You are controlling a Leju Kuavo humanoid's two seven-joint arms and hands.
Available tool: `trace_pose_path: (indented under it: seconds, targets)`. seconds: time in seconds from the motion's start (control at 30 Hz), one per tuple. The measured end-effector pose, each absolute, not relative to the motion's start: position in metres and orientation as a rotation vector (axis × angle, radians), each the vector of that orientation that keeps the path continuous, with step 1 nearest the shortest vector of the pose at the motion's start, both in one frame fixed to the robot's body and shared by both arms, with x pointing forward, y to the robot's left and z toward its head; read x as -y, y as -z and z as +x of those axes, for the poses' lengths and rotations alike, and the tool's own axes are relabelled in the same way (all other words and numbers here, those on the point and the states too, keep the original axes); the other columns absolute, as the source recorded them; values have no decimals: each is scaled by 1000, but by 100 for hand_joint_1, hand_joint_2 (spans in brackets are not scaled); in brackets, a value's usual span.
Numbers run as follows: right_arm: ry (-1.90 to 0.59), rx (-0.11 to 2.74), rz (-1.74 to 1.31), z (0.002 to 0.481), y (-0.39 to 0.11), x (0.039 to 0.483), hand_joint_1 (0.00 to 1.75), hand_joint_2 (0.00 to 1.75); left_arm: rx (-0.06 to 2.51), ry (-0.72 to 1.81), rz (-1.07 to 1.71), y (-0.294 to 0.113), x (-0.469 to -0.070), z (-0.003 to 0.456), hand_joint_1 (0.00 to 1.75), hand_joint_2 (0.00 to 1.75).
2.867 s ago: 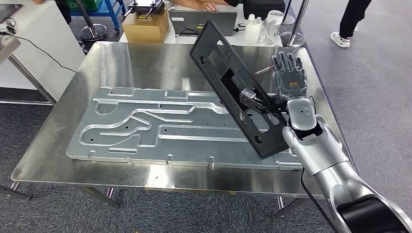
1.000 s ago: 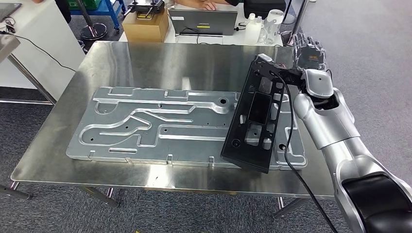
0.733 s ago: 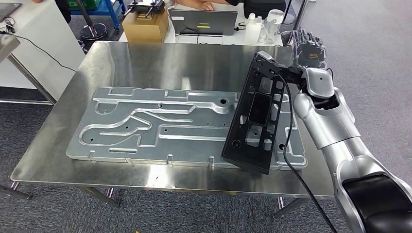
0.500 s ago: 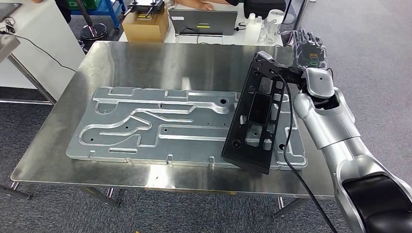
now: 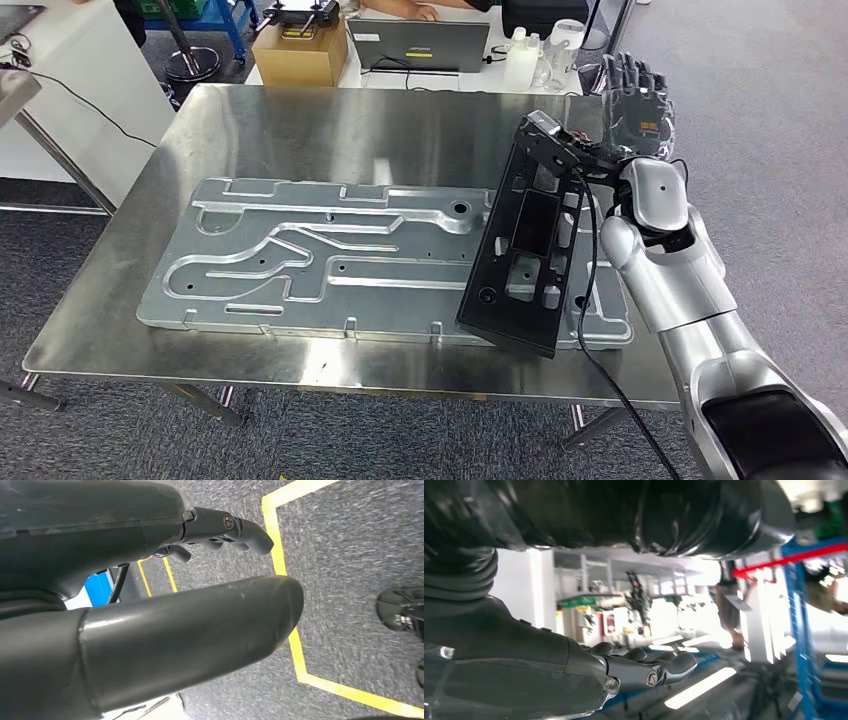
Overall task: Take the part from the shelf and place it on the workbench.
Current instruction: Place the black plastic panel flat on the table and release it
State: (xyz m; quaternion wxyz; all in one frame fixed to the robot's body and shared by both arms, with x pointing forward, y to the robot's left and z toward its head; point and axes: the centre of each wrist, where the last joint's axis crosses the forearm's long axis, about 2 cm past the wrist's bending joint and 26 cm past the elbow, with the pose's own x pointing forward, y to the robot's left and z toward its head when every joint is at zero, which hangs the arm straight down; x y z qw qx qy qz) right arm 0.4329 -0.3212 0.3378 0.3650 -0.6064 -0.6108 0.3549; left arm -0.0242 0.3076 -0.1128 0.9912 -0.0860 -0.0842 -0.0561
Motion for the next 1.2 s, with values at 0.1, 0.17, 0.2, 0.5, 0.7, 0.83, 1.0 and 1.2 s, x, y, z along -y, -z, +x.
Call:
trace_pose_path:
  seconds: [0.1, 0.17, 0.2, 0.5, 0.7, 0.83, 1.0, 1.2]
  targets:
    - [-915, 1631, -1580, 426, -340, 310, 0, 0, 162, 123, -167, 113, -308, -23, 0, 0]
    - [-920, 1654, -1591, 423, -340, 305, 0, 0, 159, 134, -163, 113, -308, -23, 0, 0]
    - [-925, 1658, -1592, 421, -338, 304, 0, 0, 156, 140, -161, 113, -308, -23, 0, 0]
    - [-940, 1697, -1602, 410, -328, 297, 0, 0, 147, 172, -141, 113, -313, -23, 0, 0]
    - [-941, 1710, -1598, 406, -326, 295, 0, 0, 145, 181, -139, 113, -314, -23, 0, 0]
    - [-955, 1710, -1592, 402, -320, 294, 0, 0, 144, 184, -136, 113, -315, -23, 0, 0]
    - [-952, 1735, -1606, 396, -322, 290, 0, 0, 145, 185, -130, 113, -317, -23, 0, 0]
    - [-961, 1742, -1615, 393, -321, 287, 0, 0, 144, 186, -131, 113, -317, -22, 0, 0]
